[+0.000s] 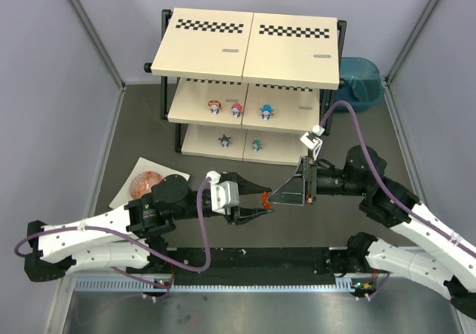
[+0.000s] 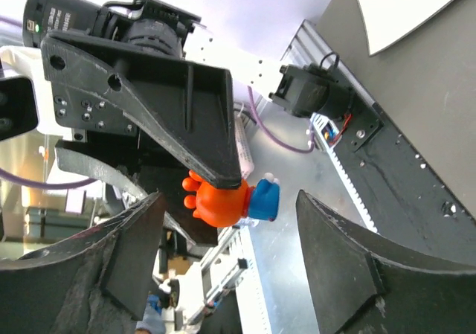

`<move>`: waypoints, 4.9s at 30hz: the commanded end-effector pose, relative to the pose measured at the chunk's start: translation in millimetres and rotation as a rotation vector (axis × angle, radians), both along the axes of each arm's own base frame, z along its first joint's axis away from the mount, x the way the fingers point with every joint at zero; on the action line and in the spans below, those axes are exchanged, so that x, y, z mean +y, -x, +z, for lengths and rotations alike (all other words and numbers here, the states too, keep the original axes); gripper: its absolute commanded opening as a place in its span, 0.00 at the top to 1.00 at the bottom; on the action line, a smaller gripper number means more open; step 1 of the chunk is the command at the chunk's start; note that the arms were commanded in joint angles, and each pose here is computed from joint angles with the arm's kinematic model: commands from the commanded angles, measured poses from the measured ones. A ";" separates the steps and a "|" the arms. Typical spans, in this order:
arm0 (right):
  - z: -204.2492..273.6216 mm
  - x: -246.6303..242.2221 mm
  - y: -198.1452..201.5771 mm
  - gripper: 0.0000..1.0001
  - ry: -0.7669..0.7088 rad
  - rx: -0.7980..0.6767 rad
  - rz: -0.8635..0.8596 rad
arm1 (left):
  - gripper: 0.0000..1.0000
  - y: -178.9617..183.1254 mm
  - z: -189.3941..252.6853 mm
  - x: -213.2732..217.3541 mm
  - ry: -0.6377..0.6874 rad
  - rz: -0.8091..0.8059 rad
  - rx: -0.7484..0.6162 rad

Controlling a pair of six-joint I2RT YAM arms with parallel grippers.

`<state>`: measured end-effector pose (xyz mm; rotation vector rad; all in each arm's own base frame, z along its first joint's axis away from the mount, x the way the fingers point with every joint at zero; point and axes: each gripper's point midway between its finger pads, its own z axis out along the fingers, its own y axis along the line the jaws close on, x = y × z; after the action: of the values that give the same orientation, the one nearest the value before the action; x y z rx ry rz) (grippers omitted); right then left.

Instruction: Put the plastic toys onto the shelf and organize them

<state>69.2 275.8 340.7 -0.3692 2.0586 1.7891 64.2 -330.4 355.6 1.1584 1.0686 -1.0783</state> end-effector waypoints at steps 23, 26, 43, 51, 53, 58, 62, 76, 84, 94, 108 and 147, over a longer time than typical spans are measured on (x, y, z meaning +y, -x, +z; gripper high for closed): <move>4.1 -139.0 -44.7 0.24 0.263 -0.233 -0.671 | 1.00 -206.4 242.8 107.4 0.419 1.043 0.264; 1.9 -152.0 -39.7 0.24 0.287 -0.243 -0.707 | 1.00 -229.4 257.8 76.9 0.399 1.039 0.269; -27.8 -181.6 -28.3 0.24 0.385 -0.246 -0.773 | 1.00 -282.3 187.3 -30.8 0.292 1.023 0.372; -39.9 -181.3 -26.6 0.24 0.387 -0.220 -0.772 | 1.00 -286.0 178.9 -33.1 0.302 1.070 0.396; -39.9 -181.2 -26.5 0.24 0.389 -0.221 -0.770 | 1.00 -287.2 177.3 -34.0 0.305 1.077 0.399; -42.6 -182.8 -26.1 0.24 0.406 -0.223 -0.769 | 1.00 -294.3 174.0 -36.6 0.304 1.100 0.378; -48.7 -183.9 -25.3 0.24 0.427 -0.215 -0.764 | 1.00 -297.3 176.9 -37.5 0.322 1.108 0.365; -55.4 -185.9 -24.0 0.24 0.442 -0.199 -0.768 | 1.00 -310.4 162.0 -39.5 0.289 1.130 0.365; -56.8 -188.9 -23.7 0.24 0.462 -0.210 -0.769 | 1.00 -316.1 156.0 -33.3 0.280 1.145 0.379; -52.9 -195.8 -22.9 0.24 0.479 -0.228 -0.788 | 1.00 -315.2 154.1 -30.2 0.279 1.134 0.399; -52.0 -201.3 -22.9 0.24 0.496 -0.246 -0.802 | 0.99 -315.3 148.5 -26.8 0.274 1.115 0.434; -61.1 -201.7 -26.0 0.20 0.523 -0.234 -0.807 | 0.70 -307.1 155.1 -15.1 0.290 1.101 0.453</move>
<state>94.2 77.6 277.8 0.1099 2.0637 0.7221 379.9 -360.4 490.7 0.0077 1.5801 -0.5187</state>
